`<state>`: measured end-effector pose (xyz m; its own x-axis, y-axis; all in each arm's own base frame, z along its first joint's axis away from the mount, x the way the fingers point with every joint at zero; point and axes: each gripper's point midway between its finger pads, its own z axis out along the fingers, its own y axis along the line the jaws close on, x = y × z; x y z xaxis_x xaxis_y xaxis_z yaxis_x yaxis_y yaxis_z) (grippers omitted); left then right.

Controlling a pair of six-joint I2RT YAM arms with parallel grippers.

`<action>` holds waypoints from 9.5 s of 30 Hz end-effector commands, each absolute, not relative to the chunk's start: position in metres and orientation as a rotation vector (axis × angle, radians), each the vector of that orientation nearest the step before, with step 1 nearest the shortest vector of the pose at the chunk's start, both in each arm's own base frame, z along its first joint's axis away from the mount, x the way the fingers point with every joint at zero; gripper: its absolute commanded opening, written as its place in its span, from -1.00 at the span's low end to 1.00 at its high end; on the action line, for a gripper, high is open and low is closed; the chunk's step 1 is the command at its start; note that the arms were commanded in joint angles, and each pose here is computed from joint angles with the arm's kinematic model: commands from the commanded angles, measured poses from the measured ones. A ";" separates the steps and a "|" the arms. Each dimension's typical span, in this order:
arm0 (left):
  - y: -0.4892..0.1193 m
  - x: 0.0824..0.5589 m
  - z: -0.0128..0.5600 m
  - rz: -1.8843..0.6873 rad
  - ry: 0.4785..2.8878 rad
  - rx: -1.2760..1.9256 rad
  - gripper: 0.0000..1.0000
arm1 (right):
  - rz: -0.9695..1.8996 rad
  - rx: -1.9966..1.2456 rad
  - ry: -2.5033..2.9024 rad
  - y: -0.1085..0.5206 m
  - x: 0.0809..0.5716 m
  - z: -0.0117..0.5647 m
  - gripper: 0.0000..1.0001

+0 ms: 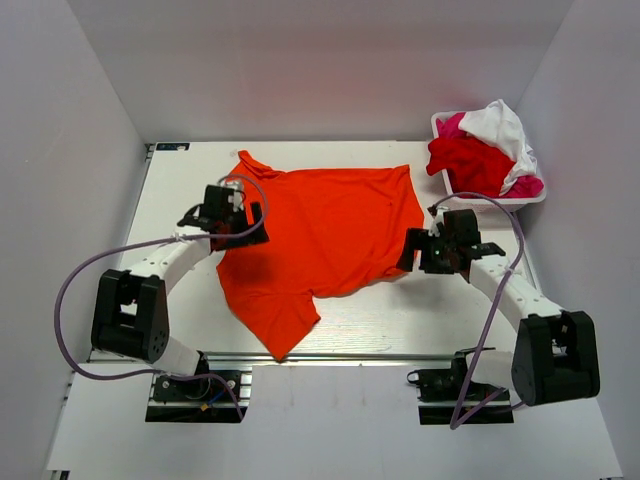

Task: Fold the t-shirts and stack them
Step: Flatten out the tshirt

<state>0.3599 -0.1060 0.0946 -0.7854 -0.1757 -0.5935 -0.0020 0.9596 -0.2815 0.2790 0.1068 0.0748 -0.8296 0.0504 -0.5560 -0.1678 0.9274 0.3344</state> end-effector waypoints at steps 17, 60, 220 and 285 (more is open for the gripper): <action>-0.086 0.318 0.043 -0.142 2.560 -0.281 1.00 | 0.591 -0.099 2.561 0.138 0.271 0.043 0.49; -0.050 0.274 -0.037 0.270 2.893 -0.430 0.74 | 0.134 0.123 2.626 0.072 0.243 0.124 -1.00; -0.008 0.252 -0.045 0.650 2.929 -0.557 0.82 | 0.878 0.043 2.546 0.098 0.307 0.072 -1.00; -0.187 0.263 0.063 -0.464 2.728 0.267 1.00 | 0.355 -0.022 2.725 0.086 0.278 0.031 -0.27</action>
